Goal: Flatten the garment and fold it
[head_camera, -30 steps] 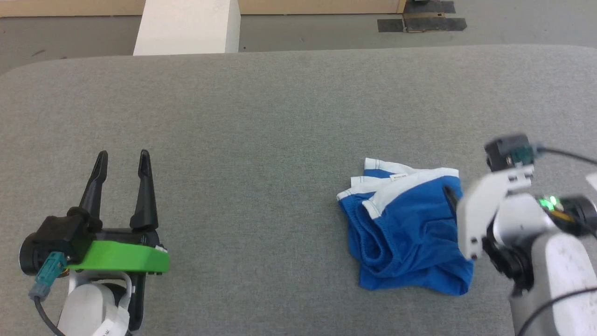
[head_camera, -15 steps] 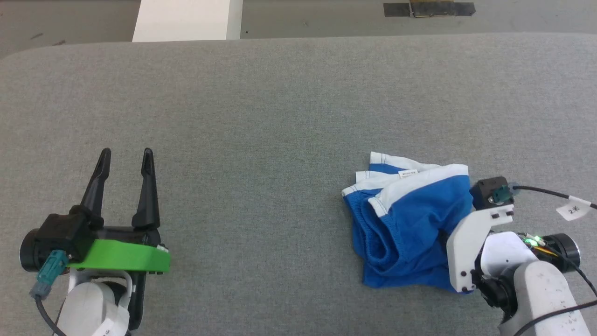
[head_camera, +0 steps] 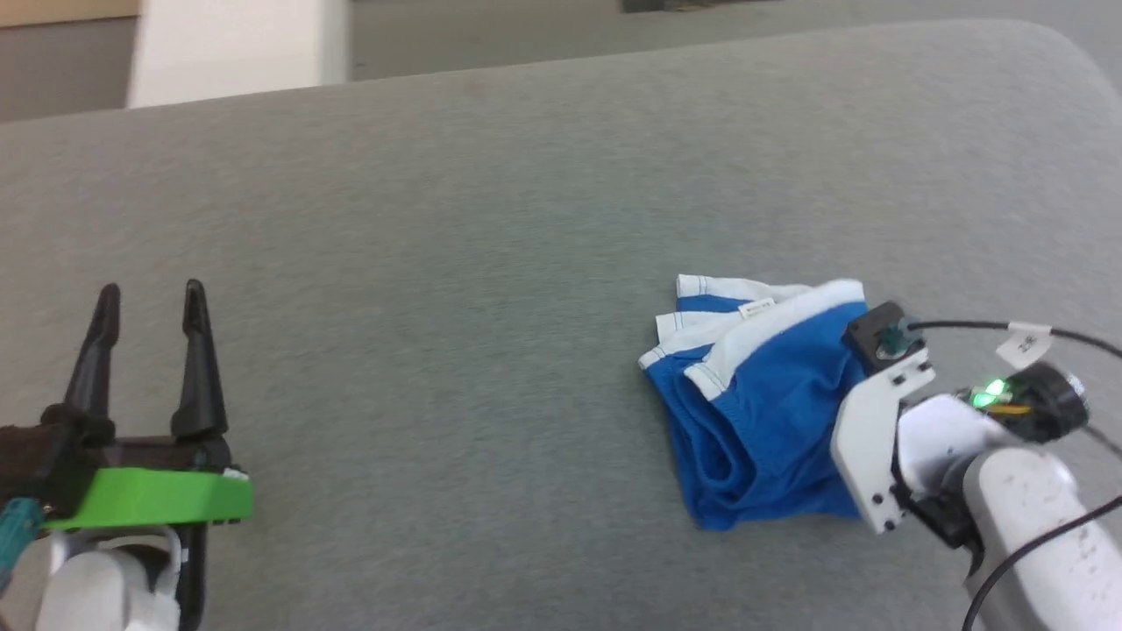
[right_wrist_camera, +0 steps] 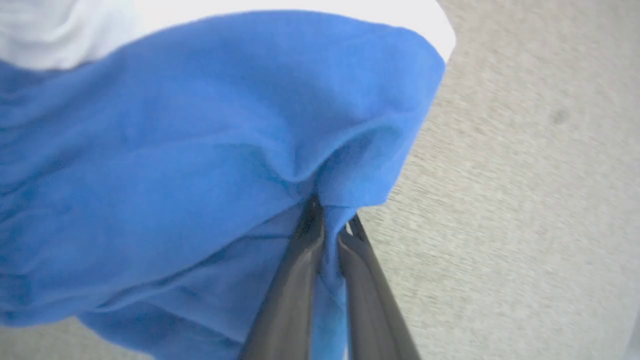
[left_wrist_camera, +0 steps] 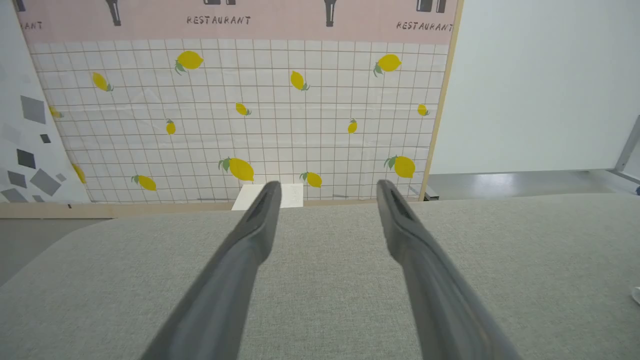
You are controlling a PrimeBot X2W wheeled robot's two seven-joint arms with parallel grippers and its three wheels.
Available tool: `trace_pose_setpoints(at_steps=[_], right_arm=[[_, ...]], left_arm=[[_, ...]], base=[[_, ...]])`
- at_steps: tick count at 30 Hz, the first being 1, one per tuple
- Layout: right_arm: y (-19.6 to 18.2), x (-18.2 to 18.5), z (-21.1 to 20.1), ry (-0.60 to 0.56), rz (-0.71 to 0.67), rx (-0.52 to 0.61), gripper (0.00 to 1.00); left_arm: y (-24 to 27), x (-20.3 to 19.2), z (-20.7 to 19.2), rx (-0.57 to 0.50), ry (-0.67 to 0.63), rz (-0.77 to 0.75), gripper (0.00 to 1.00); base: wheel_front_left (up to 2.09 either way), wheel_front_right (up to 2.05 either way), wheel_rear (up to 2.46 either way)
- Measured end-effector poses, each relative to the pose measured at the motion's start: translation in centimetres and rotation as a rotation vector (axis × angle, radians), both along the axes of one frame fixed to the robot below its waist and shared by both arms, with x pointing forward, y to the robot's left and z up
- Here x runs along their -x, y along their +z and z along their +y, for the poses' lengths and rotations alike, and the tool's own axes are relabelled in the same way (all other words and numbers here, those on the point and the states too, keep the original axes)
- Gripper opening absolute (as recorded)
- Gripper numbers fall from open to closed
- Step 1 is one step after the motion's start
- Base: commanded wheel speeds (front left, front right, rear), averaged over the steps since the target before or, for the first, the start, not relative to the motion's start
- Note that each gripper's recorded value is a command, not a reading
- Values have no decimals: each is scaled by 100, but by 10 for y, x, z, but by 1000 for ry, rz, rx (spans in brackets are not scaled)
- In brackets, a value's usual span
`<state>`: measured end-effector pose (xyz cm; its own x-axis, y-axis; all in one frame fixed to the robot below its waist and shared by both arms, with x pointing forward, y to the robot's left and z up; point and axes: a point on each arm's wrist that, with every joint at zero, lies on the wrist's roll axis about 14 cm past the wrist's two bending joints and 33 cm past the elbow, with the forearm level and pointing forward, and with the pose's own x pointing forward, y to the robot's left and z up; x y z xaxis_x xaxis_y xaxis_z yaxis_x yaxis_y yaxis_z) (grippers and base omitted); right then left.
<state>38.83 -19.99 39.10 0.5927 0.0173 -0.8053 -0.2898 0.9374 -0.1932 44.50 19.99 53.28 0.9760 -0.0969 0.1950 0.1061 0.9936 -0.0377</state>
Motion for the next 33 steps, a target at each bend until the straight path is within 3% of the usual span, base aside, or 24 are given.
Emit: trace_pose_setpoints(at_steps=[12, 22, 33], right_arm=[[30, 15, -115, -148, -40, 201, 0], [31, 10, -195, -298, -29, 355, 0], [32, -6, -239, -418, -49, 468, 0]], left_arm=[[-10, -49, -67, -14, -210, -30, 100], [-57, -79, -69, -65, -258, 29, 100], [-112, -91, -59, -82, -268, 136, 100]], base=[[0, 0, 0], [0, 0, 0], [0, 0, 0]])
